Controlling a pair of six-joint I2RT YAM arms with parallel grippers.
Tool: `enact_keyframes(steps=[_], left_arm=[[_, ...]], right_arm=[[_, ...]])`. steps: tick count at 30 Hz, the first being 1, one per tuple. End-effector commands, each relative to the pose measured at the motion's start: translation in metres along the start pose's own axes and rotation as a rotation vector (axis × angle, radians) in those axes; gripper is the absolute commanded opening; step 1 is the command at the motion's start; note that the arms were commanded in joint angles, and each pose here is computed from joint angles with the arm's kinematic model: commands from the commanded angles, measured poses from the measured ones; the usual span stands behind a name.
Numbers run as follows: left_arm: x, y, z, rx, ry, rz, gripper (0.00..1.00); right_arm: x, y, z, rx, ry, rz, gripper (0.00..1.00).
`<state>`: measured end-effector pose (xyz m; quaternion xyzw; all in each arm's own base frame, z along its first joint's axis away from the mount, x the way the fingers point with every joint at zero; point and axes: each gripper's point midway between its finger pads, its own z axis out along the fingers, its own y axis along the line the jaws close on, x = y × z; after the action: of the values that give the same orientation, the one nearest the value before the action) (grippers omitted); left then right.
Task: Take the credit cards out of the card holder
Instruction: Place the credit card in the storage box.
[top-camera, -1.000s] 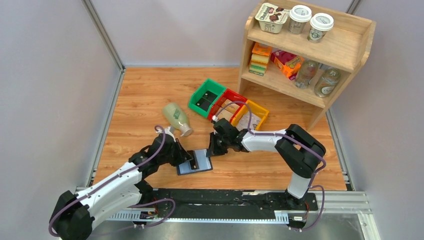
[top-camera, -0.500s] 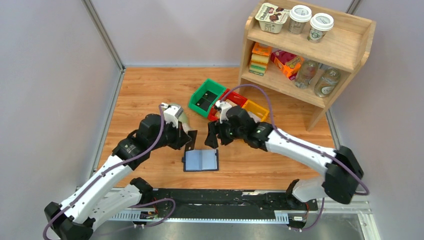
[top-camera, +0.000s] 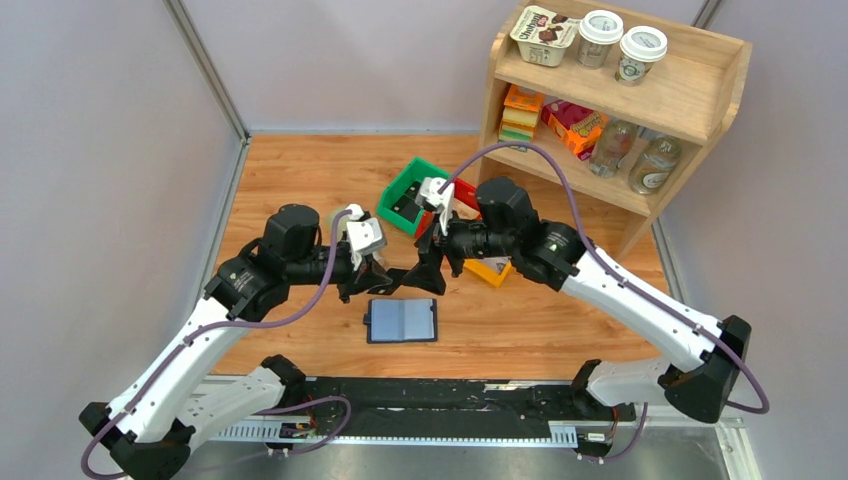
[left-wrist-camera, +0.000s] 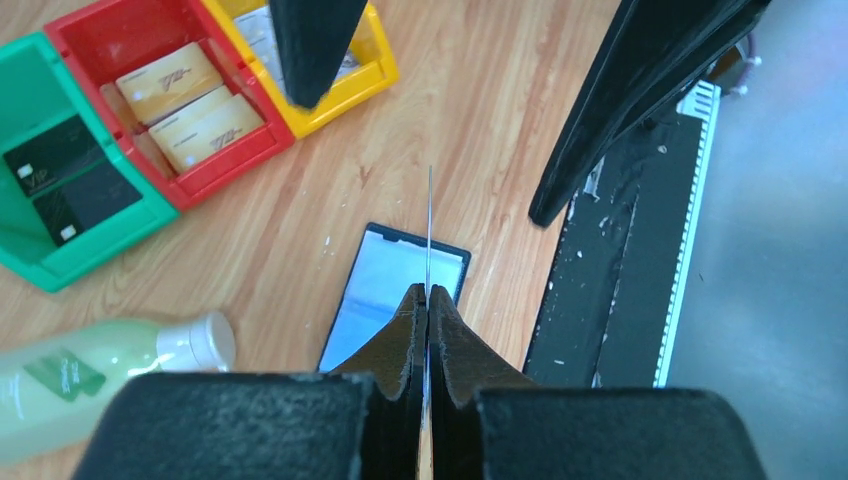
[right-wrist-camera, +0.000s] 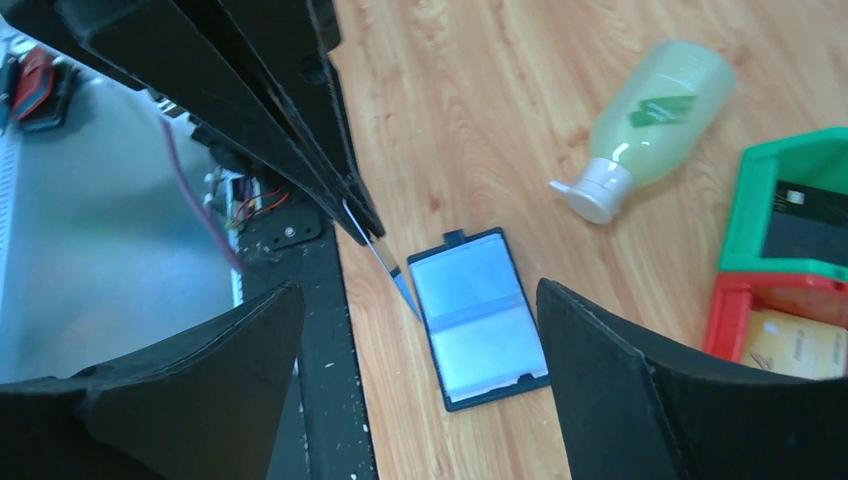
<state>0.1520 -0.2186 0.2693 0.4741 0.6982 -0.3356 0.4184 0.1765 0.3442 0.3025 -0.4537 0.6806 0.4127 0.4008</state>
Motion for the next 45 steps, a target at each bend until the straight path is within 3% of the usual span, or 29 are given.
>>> enact_keyframes(steps=[1,3,7,9,11,12,13,14,16,20,24,29,32,41,45], left_arm=[[-0.015,-0.011,-0.001,0.107,-0.023,0.133,0.03],[-0.019,-0.01,0.0,0.108,-0.029,0.142,0.03],[-0.02,-0.006,0.002,0.099,-0.024,0.149,0.04],[-0.018,0.003,0.002,0.046,-0.009,0.137,0.09],[-0.014,0.023,-0.001,-0.087,0.009,0.096,0.23],[-0.01,0.045,-0.005,-0.218,0.025,0.087,0.37],[-0.011,0.053,-0.01,-0.286,0.013,0.056,0.4],[-0.005,0.081,-0.02,-0.464,0.02,0.021,0.46],[0.001,0.109,-0.043,-0.69,-0.012,-0.029,0.5],[0.019,0.131,-0.101,-1.047,-0.121,-0.139,0.71],[0.053,0.141,-0.142,-1.31,-0.226,-0.233,0.78],[0.056,0.14,-0.15,-1.341,-0.327,-0.197,0.78],[0.061,0.142,-0.15,-1.356,-0.292,-0.19,0.78],[0.063,0.144,-0.153,-1.366,-0.273,-0.195,0.81],[0.064,0.142,-0.152,-1.358,-0.273,-0.199,0.81]], right_arm=[[-0.003,0.023,0.007,-0.172,0.039,-0.066,0.85],[-0.002,0.027,0.011,-0.21,0.048,-0.061,0.78],[0.001,0.028,0.019,-0.246,0.089,-0.035,0.29],[0.003,0.024,0.022,-0.241,0.104,-0.022,0.0],[0.003,0.014,0.027,-0.205,0.11,0.015,0.0],[0.004,0.006,0.029,-0.175,0.111,0.041,0.0],[0.004,-0.003,0.032,-0.147,0.108,0.071,0.0],[0.003,-0.014,0.032,-0.112,0.099,0.118,0.0],[0.002,-0.038,0.038,-0.033,0.085,0.187,0.0],[0.01,-0.103,0.048,0.226,0.087,0.342,0.0],[0.015,-0.165,0.056,0.449,0.063,0.541,0.0],[0.025,-0.228,0.075,0.691,-0.015,0.739,0.0],[0.038,-0.26,0.089,0.805,-0.02,0.849,0.0],[0.06,-0.315,0.15,0.859,-0.077,1.007,0.01],[0.071,-0.324,0.141,0.948,-0.05,0.985,0.18]])
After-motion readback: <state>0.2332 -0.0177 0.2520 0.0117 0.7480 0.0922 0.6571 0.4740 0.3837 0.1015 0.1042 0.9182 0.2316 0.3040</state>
